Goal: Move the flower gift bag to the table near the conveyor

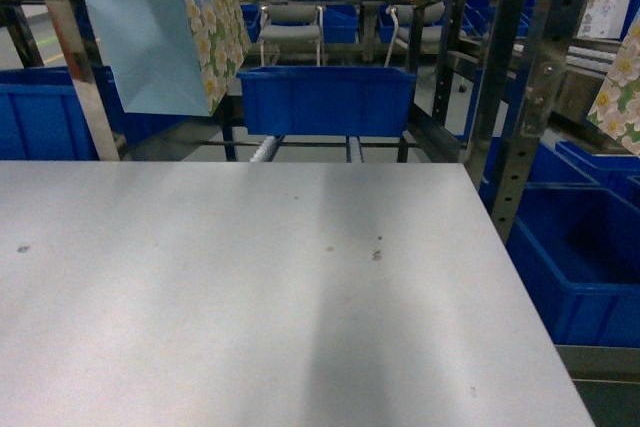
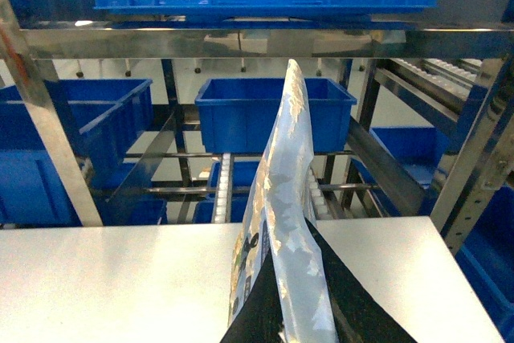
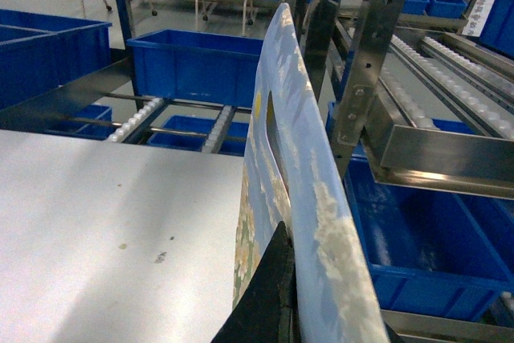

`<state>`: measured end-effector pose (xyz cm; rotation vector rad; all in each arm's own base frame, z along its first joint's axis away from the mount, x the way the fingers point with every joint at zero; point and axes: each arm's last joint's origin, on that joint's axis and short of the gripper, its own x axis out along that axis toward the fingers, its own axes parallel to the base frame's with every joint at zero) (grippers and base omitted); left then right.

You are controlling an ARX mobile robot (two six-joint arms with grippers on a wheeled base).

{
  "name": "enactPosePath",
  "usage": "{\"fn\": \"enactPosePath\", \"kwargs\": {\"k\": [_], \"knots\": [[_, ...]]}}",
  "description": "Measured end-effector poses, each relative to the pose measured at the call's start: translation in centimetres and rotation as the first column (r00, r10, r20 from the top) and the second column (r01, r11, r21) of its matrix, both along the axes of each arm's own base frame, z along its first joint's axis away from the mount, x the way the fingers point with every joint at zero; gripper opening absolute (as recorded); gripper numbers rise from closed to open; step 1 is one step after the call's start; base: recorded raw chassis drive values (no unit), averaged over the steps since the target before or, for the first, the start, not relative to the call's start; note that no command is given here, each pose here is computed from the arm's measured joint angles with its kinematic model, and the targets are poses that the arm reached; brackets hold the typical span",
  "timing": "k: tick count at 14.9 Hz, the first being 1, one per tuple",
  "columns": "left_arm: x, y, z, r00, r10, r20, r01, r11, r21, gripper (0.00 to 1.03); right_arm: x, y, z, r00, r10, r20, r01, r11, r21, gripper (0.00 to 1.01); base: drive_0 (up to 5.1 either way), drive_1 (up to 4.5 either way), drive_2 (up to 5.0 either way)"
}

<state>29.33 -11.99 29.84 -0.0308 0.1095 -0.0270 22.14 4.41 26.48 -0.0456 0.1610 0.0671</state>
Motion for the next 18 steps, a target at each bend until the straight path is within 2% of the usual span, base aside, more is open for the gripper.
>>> {"fn": "enactPosePath", "kwargs": {"k": [18], "knots": [[0.00, 0.01, 0.00, 1.000, 0.000, 0.000, 0.000, 1.0000, 0.000, 0.02, 0.00, 0.00, 0.00, 1.000, 0.000, 0.000, 0.000, 1.0000, 0.000, 0.02, -4.9, 2.45, 2.5]]}}
